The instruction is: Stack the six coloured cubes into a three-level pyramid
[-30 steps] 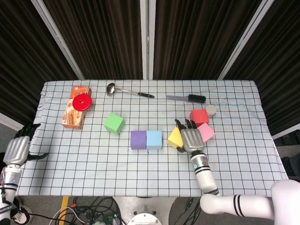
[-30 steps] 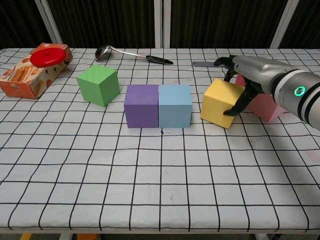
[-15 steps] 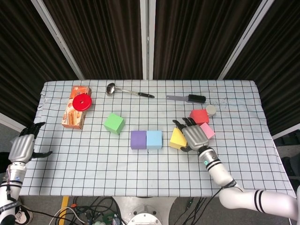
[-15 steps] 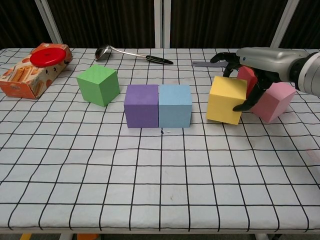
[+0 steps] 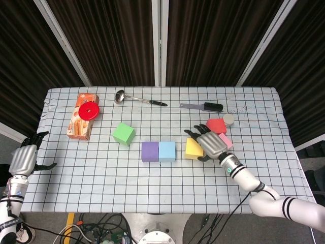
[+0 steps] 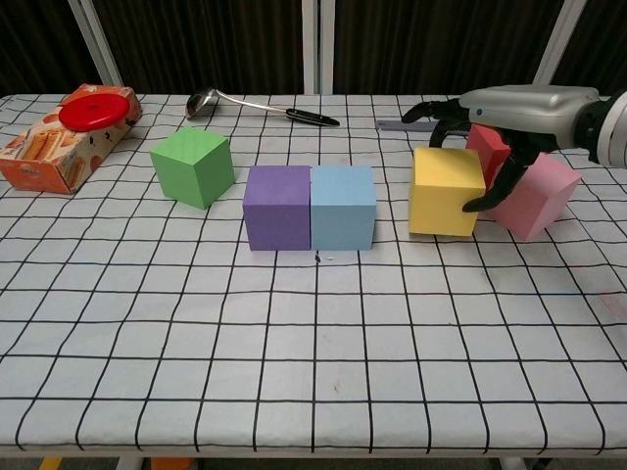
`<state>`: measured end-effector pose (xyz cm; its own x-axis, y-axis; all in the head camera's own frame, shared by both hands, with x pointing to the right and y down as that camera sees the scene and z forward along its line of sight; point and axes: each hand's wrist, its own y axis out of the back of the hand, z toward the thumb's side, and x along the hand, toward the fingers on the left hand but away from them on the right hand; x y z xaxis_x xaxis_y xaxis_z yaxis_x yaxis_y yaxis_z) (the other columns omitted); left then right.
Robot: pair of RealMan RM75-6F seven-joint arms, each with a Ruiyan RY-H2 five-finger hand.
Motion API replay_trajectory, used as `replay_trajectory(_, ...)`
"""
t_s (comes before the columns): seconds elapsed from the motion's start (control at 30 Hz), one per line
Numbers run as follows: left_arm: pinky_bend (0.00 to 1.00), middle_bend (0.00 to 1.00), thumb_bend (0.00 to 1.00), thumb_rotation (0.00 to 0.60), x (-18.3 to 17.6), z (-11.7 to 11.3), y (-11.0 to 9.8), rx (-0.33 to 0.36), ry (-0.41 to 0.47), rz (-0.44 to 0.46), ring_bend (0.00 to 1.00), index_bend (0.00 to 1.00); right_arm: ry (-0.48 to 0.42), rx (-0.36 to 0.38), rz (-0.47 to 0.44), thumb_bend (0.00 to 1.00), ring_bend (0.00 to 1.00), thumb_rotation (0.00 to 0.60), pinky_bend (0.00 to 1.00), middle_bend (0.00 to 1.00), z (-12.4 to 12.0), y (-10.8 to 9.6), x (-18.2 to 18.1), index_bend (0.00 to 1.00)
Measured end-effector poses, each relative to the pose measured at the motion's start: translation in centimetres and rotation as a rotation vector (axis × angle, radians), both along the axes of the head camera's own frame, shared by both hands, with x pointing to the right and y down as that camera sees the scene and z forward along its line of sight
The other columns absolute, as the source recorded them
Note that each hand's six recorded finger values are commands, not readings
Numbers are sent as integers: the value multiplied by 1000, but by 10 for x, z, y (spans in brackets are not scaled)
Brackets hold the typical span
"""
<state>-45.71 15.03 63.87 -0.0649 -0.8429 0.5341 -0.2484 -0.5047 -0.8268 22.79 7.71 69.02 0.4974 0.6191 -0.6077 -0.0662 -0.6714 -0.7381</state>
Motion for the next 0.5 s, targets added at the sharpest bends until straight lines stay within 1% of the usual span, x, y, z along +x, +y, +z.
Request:
replay_trajectory(0.2, 101, 101, 16, 600, -1, 1, 0, -8, 2, -2, 13, 91, -25, -3, -34, 227, 0, 600, 0, 329, 3, 5, -9, 0)
replay_trajectory(0.5, 101, 101, 16, 600, -2, 0, 0, -7, 0, -2, 13, 91, -58, -3, -40, 228, 0, 600, 0, 329, 6, 4, -18, 0)
